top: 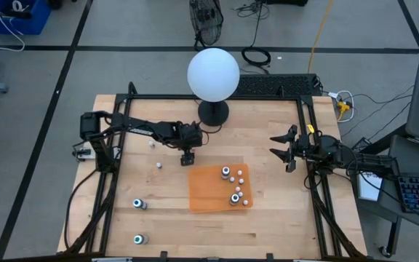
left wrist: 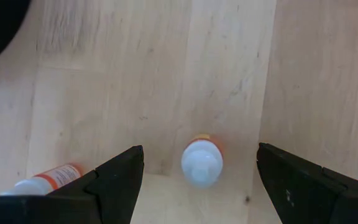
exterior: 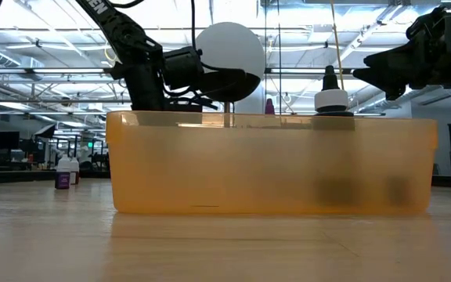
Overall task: Pick & Place food coloring
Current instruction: Put the small orange food coloring bottle into the orange container
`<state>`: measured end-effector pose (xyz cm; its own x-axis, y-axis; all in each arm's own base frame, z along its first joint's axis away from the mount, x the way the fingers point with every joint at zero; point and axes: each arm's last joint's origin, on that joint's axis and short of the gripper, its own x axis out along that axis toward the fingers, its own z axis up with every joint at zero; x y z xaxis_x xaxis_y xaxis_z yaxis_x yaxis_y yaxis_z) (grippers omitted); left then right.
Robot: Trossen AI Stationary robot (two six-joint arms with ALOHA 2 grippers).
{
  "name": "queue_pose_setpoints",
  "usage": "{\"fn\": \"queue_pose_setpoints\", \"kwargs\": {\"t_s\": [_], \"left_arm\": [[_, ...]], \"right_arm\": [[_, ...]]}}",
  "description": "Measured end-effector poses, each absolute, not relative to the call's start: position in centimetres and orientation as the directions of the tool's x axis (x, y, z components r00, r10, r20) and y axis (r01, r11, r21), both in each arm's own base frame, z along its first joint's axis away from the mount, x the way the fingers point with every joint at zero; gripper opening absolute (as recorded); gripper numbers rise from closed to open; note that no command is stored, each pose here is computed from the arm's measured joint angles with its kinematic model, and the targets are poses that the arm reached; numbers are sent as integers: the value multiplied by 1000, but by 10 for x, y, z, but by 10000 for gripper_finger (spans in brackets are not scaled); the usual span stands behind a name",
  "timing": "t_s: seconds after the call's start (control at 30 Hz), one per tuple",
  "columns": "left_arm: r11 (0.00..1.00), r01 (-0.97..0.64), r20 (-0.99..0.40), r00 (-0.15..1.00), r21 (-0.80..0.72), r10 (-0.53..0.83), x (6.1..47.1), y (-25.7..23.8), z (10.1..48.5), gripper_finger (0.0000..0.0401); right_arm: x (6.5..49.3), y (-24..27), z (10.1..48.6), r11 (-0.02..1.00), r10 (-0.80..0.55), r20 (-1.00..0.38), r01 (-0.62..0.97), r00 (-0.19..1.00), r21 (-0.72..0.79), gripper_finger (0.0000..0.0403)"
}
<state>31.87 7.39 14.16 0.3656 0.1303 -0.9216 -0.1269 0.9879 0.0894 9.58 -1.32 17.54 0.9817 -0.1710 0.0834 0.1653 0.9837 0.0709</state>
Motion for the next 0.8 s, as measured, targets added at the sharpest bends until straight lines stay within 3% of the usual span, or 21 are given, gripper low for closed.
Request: {"fn": "queue_pose_setpoints", "kwargs": {"t_s": [0.2, 0.6, 0.8], "left_arm": [[990, -120, -922, 370, 71, 111, 319, 73, 142, 272], [993, -110, -923, 376, 47, 85, 319, 73, 142, 82], [994, -103, -924, 374, 48, 83, 319, 71, 143, 69]], "right_arm": [[96, -13, 175, 984, -171, 84, 165, 982, 71, 208], [96, -13, 175, 984, -171, 84, 165, 982, 71, 208], [96, -13, 175, 984, -171, 84, 165, 982, 71, 208]]}}
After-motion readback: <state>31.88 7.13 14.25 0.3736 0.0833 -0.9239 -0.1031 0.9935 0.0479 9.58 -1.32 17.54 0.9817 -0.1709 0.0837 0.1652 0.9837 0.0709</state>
